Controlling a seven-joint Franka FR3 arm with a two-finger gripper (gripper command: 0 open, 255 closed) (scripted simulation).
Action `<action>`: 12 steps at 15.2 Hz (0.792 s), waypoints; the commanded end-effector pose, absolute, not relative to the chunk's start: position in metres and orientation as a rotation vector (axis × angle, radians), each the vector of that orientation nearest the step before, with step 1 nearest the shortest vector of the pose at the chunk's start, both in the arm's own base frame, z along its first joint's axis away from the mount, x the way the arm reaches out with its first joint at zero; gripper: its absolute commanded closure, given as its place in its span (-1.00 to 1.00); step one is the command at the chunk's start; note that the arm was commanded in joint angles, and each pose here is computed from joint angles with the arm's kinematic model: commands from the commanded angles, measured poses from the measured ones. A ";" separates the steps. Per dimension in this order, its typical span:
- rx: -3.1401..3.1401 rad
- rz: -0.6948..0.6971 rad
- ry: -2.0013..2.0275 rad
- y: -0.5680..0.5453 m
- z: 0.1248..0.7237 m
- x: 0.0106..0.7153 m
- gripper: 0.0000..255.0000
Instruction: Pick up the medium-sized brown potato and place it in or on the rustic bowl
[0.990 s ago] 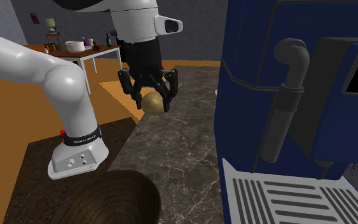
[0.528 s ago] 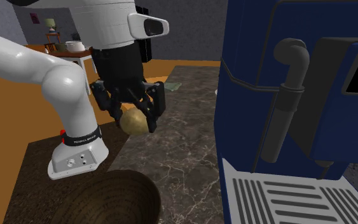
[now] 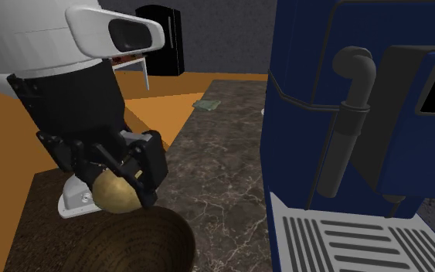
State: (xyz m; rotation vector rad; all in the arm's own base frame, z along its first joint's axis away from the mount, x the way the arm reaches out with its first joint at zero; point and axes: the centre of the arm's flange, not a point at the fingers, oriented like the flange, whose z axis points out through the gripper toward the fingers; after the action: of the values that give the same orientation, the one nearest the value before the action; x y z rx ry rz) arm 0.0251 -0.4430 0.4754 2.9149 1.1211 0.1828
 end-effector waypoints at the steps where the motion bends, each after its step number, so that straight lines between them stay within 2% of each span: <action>1: 2.915 0.182 1.122 -0.461 0.475 0.004 1.00; 12: 2.915 0.182 1.122 -0.461 0.417 0.004 1.00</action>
State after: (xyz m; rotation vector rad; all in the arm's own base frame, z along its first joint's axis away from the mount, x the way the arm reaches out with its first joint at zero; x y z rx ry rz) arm 0.0047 -0.4612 0.4237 2.9153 1.1223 0.1820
